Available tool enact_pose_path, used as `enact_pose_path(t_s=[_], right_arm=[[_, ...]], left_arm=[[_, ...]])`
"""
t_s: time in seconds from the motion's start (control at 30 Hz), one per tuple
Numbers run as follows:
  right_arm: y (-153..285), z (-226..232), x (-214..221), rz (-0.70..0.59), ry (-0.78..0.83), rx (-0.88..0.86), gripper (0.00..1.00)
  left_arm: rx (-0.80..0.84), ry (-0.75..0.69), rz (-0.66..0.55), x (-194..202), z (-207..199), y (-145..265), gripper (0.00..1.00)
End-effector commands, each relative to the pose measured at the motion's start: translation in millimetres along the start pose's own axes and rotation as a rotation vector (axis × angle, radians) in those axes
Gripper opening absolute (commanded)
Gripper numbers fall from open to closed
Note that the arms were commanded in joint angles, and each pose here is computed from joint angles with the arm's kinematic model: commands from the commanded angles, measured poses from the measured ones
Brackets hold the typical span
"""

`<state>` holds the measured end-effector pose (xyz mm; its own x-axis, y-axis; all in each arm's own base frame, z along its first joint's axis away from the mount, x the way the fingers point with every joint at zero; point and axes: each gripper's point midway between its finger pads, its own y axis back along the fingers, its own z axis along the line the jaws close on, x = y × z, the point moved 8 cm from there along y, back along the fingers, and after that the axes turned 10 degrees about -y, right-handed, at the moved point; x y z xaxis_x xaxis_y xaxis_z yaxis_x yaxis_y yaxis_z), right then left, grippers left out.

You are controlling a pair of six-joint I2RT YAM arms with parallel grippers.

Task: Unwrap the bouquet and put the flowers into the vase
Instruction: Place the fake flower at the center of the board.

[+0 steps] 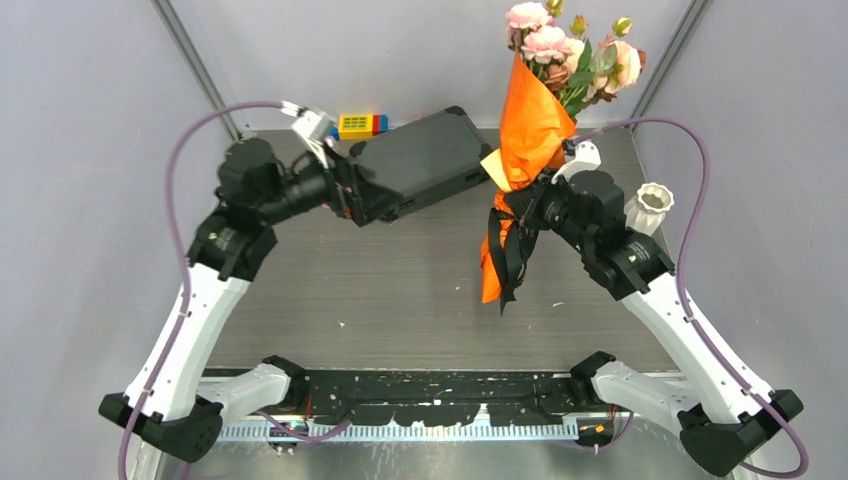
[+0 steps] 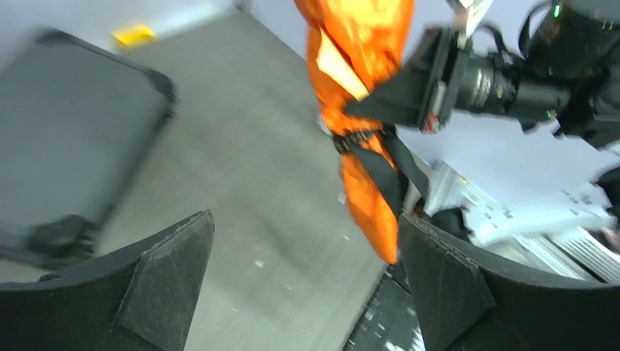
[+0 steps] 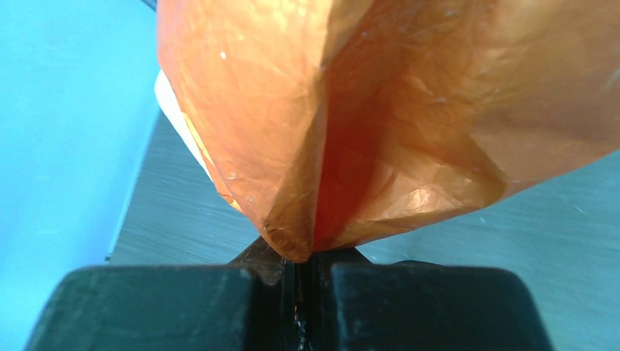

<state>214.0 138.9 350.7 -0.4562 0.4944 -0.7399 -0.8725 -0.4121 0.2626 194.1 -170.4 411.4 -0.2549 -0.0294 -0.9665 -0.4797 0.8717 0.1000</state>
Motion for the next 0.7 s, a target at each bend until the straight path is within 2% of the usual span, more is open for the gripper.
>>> enact_pose_path(t_s=[0.0,0.1,0.2,0.33,0.5,0.67], right_arm=[[1,-18,0,0.030,0.057,0.178,0.00],[-8,-30,18,0.116,0.056,0.246,0.00],[-18,-39,40,0.205,0.049,0.300,0.00],[-30,-34,72,0.252,0.068,0.337,0.00],[-52,-15,98,0.214,0.126,0.365,0.00],[-77,-21,123,0.230,0.176,0.412,0.00]], left_arm=[[-0.135,-0.117,0.073,-12,12,29,1.00],[-0.177,-0.126,0.011,-12,25,26,1.00],[-0.245,-0.117,0.065,3,43,19,1.00],[-0.363,-0.159,0.121,32,69,14,1.00],[-0.495,-0.190,0.198,62,93,15,1.00],[-0.497,-0.171,0.203,72,95,14,1.00]])
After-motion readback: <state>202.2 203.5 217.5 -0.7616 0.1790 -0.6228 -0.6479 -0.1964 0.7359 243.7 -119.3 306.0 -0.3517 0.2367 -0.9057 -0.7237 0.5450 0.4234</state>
